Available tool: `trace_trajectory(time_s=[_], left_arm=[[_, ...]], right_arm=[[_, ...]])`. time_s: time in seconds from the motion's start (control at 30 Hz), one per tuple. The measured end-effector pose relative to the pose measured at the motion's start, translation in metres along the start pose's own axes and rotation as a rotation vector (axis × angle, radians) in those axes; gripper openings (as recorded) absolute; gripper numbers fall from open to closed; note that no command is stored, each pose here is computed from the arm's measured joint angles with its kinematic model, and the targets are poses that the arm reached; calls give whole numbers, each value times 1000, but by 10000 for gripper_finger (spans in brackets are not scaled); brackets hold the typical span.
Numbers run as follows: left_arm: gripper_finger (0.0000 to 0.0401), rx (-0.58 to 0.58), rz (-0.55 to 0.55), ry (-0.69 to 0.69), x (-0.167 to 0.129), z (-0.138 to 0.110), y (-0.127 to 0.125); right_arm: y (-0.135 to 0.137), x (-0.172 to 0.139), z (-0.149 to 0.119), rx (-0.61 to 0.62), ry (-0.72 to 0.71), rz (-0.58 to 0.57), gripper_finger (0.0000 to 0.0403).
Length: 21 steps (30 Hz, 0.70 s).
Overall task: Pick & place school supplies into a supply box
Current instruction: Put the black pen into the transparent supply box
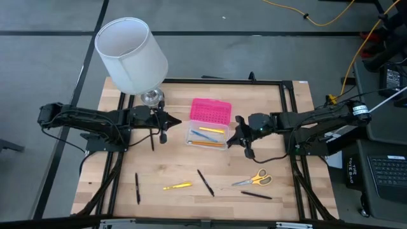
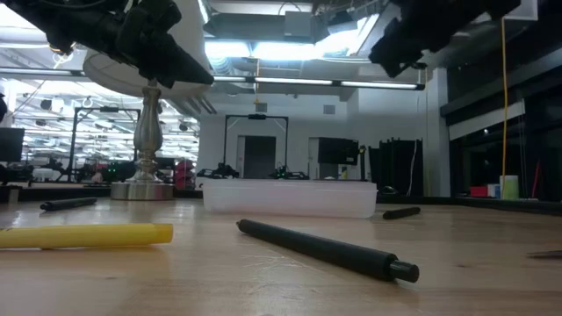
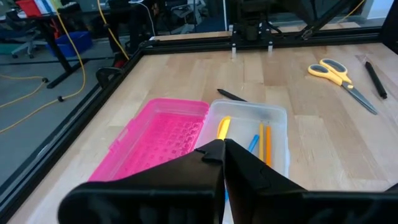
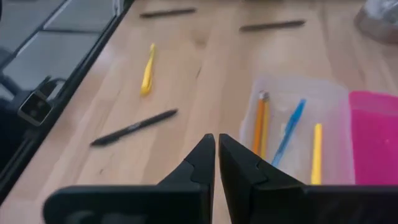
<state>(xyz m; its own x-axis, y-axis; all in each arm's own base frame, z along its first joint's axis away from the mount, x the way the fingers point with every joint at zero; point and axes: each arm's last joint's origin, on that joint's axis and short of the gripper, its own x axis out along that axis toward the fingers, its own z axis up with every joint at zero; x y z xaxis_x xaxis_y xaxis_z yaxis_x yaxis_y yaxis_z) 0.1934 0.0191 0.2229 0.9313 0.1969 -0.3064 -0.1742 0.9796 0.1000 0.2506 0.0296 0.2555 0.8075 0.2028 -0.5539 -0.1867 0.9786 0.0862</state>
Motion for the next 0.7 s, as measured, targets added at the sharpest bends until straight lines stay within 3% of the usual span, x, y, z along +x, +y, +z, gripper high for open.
trace_trajectory(time_s=[0.23, 0.4, 0.7], left_arm=[[5, 0, 0, 0, 0, 0, 0], [6, 0, 0, 0, 0, 0, 0], [2, 0, 0, 0, 0, 0, 0]], right_arm=[[36, -11, 2, 60, 170, -54, 25], [58, -13, -2, 6, 191, -62, 8], [55, -16, -11, -72, 264, -234, 33]])
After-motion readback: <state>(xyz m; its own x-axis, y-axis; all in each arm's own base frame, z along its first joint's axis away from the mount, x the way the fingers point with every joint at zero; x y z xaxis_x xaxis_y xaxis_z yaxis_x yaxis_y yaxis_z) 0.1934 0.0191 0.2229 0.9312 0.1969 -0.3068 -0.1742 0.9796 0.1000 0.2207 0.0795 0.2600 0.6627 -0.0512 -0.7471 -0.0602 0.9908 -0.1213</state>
